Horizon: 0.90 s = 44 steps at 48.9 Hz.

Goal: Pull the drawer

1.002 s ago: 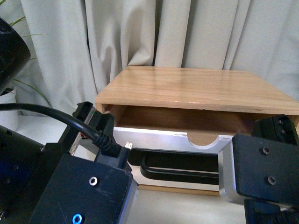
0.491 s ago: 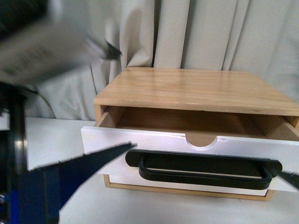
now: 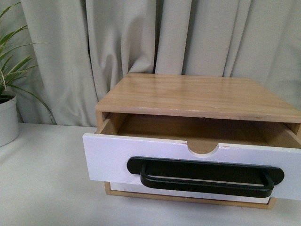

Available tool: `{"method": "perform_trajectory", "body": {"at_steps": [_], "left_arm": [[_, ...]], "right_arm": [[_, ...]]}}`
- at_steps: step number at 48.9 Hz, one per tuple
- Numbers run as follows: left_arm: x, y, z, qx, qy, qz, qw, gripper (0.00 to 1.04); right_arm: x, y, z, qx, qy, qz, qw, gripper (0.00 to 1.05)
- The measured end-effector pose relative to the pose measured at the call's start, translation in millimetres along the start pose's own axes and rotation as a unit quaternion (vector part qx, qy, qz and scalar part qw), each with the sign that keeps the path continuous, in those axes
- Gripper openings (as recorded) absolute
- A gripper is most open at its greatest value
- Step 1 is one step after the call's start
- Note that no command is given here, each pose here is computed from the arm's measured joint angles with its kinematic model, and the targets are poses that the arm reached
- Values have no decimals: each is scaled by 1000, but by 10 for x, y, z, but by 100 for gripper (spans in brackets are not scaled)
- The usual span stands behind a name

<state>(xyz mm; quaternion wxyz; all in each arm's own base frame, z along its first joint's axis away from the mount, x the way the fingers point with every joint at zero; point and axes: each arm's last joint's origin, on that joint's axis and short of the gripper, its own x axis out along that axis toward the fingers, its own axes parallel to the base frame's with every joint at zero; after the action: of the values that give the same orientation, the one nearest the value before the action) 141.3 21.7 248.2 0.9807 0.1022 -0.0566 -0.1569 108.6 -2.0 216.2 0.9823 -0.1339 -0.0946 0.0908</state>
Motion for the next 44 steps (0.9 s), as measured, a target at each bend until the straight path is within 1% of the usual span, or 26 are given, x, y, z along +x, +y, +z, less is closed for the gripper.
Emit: {"method": "perform_trajectory", "body": {"at_steps": [6, 13, 14, 15, 17, 18, 22, 23, 28, 30, 31, 34, 35, 37, 40, 41, 42, 44], "left_arm": [[-137, 57, -57, -58, 7, 28, 998, 98], [-153, 61, -47, -81, 4, 30, 996, 98], [-153, 59, -49, -82, 6, 36, 996, 98], [-152, 51, -50, -86, 14, 56, 995, 94], [-160, 26, -86, -99, 37, 101, 989, 87], [-164, 8, -111, -104, 47, 117, 987, 84], [-182, -52, -184, -105, 57, 155, 981, 71], [-185, -60, -192, -104, 57, 157, 980, 69], [-204, -139, -266, -104, 56, 162, 980, 51], [-211, -169, -302, -104, 57, 160, 980, 44], [-213, -174, -308, -104, 57, 160, 980, 43], [-223, -210, -348, -104, 57, 159, 980, 32], [-226, -220, -359, -104, 57, 160, 980, 28], [-231, -234, -374, -104, 56, 160, 980, 23], [-245, -281, -424, -104, 57, 163, 979, 6], [-244, -311, -439, -105, 59, 170, 978, 4], [-244, -332, -446, -103, 59, 175, 977, 4], [-241, -373, -458, -104, 57, 167, 979, 4]], "right_arm": [[-86, 20, 23, 20, -13, -17, 1000, 96], [-91, 21, 25, 30, -14, -18, 999, 96], [-91, 21, 25, 31, -14, -18, 999, 96], [-91, 20, 24, 33, -12, -22, 999, 95], [-93, 26, 23, 63, 23, -47, 997, 90], [-94, 30, 18, 68, 35, -53, 996, 88], [-112, 59, -74, 105, 94, -85, 986, 74], [-113, 62, -87, 107, 97, -86, 986, 72], [-124, 80, -135, 119, 99, -88, 984, 54], [-128, 85, -149, 122, 98, -88, 984, 49], [-132, 87, -156, 122, 98, -89, 984, 45], [-138, 94, -174, 124, 95, -89, 984, 34], [-139, 95, -178, 125, 95, -89, 984, 33], [-142, 100, -197, 125, 95, -89, 983, 26], [-147, 115, -250, 126, 98, -89, 983, 10], [-148, 118, -258, 126, 98, -89, 983, 6], [-150, 121, -269, 126, 98, -89, 983, 1], [-153, 124, -281, 127, 98, -90, 983, 1]]}}
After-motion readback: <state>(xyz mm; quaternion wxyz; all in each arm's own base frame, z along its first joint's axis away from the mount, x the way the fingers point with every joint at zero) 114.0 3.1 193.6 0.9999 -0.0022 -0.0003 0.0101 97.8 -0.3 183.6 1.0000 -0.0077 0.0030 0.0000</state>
